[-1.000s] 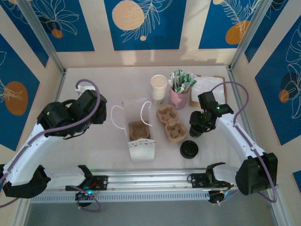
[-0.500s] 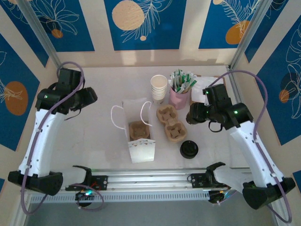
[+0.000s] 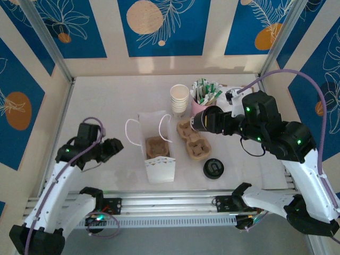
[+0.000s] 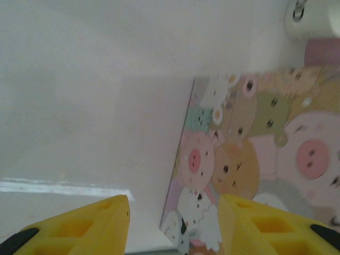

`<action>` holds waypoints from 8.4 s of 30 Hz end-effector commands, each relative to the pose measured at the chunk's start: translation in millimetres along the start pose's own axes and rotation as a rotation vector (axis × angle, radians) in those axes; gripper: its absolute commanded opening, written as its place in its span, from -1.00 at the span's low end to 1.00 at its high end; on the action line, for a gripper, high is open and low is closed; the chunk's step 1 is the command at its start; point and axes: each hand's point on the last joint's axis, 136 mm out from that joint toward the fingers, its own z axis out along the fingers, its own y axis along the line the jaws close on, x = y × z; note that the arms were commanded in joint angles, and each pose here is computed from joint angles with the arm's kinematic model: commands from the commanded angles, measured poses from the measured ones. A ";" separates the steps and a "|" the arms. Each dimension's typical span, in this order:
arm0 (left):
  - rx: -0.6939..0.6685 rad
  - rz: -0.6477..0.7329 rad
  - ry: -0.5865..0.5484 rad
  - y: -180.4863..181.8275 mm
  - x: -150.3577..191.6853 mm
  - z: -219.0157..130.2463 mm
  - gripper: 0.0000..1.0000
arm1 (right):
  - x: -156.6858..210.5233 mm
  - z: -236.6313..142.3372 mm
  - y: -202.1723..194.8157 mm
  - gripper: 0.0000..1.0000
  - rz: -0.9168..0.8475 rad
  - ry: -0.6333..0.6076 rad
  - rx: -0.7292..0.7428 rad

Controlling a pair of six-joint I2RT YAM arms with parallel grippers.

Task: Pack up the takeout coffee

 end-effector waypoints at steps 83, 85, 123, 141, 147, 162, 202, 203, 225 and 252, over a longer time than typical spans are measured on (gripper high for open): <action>-0.088 0.461 -0.285 -80.3 -19.6 -67.8 0.20 | 0.5 36.9 162.7 0.06 -0.372 -0.018 -0.012; -0.088 0.455 -0.285 -83.0 -29.3 -70.8 0.24 | -0.3 41.5 172.7 0.03 -0.394 -0.029 -0.014; 0.020 0.359 -0.267 -95.8 -53.5 -79.4 0.25 | -12.0 63.5 178.4 0.01 -0.244 -0.092 -0.015; 0.025 0.383 -0.227 -98.9 -50.2 -71.9 0.26 | 2.8 61.4 140.1 -0.01 -0.293 -0.015 0.122; 0.031 0.383 -0.225 -100.6 -50.3 -70.9 0.26 | 25.1 77.6 143.7 -0.03 -0.345 0.102 0.125; 0.046 0.360 -0.187 -96.7 -42.8 -60.8 0.26 | 45.2 114.2 148.0 -0.06 -0.488 0.272 0.167; 0.069 0.388 -0.188 -114.1 -52.4 -56.6 0.27 | 49.3 129.9 113.7 -0.05 -0.405 0.370 0.192; 0.079 0.400 -0.188 -118.3 -53.1 -58.2 0.28 | 49.3 129.6 116.2 -0.06 -0.401 0.369 0.176; 0.385 0.632 -0.005 -195.8 -37.1 -44.9 0.48 | 62.6 148.0 97.4 -0.10 -0.294 0.444 0.106; 0.331 0.612 0.054 -179.6 -34.5 -14.4 0.47 | 98.8 184.8 54.6 -0.19 -0.233 0.491 0.180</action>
